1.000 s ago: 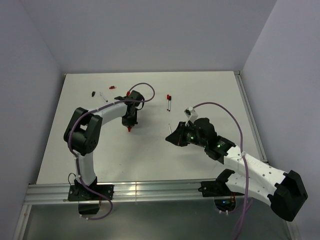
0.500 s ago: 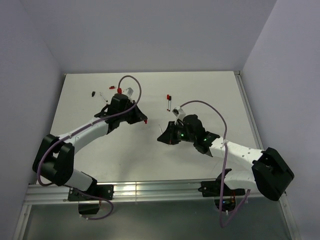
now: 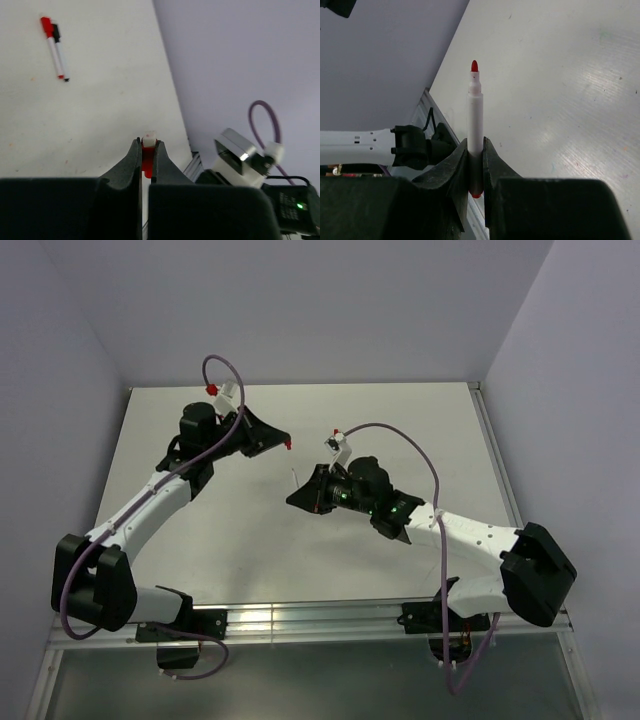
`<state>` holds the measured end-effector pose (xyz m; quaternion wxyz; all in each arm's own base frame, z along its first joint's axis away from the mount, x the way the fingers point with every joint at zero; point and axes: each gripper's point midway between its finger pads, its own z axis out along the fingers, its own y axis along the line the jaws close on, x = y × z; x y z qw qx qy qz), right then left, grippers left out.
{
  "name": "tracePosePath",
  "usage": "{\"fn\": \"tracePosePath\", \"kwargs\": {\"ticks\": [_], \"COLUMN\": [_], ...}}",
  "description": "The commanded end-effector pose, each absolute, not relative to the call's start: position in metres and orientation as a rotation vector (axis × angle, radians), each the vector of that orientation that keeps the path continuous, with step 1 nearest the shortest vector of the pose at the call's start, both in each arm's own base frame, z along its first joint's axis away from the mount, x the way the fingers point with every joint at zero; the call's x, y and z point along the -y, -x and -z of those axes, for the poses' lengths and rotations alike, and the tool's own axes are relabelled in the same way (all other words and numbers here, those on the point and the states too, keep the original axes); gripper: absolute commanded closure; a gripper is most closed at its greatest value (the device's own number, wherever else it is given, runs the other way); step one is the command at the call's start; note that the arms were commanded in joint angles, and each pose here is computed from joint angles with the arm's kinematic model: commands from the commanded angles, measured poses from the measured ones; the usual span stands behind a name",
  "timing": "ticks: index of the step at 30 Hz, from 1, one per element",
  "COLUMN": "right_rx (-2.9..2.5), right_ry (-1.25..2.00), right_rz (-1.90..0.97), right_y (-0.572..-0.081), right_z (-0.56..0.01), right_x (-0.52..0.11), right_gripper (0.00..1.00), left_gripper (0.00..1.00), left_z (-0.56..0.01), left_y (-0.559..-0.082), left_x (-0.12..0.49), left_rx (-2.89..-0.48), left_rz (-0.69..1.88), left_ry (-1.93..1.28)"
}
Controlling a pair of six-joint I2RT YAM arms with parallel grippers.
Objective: Insert the pens into the pen caps
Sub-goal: Insert the pen cap onto the pen.
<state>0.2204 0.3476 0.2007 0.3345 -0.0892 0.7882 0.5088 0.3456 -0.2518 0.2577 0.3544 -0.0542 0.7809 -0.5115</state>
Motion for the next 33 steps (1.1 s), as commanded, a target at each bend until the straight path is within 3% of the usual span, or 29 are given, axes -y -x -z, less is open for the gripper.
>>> {"fn": "tracePosePath", "kwargs": {"ticks": [1, 5, 33], "right_rx": [-1.933, -1.935, -1.878], "right_ry": [0.192, 0.177, 0.14], "right_rz": [-1.354, -1.312, -1.315], "right_y": [-0.236, -0.245, -0.249], "right_z": [-0.24, -0.24, -0.261], "right_x": [-0.358, -0.359, -0.351], "right_gripper": [1.0, 1.0, 1.0], "left_gripper": [1.0, 1.0, 1.0], "left_z": [-0.291, -0.29, -0.291], "left_y": [-0.33, -0.318, -0.311], "left_x": [0.254, 0.26, 0.264], "left_rx": [-1.917, -1.889, -1.886], "left_rz": [1.459, 1.575, 1.547], "left_ry": [0.024, 0.007, -0.059]}}
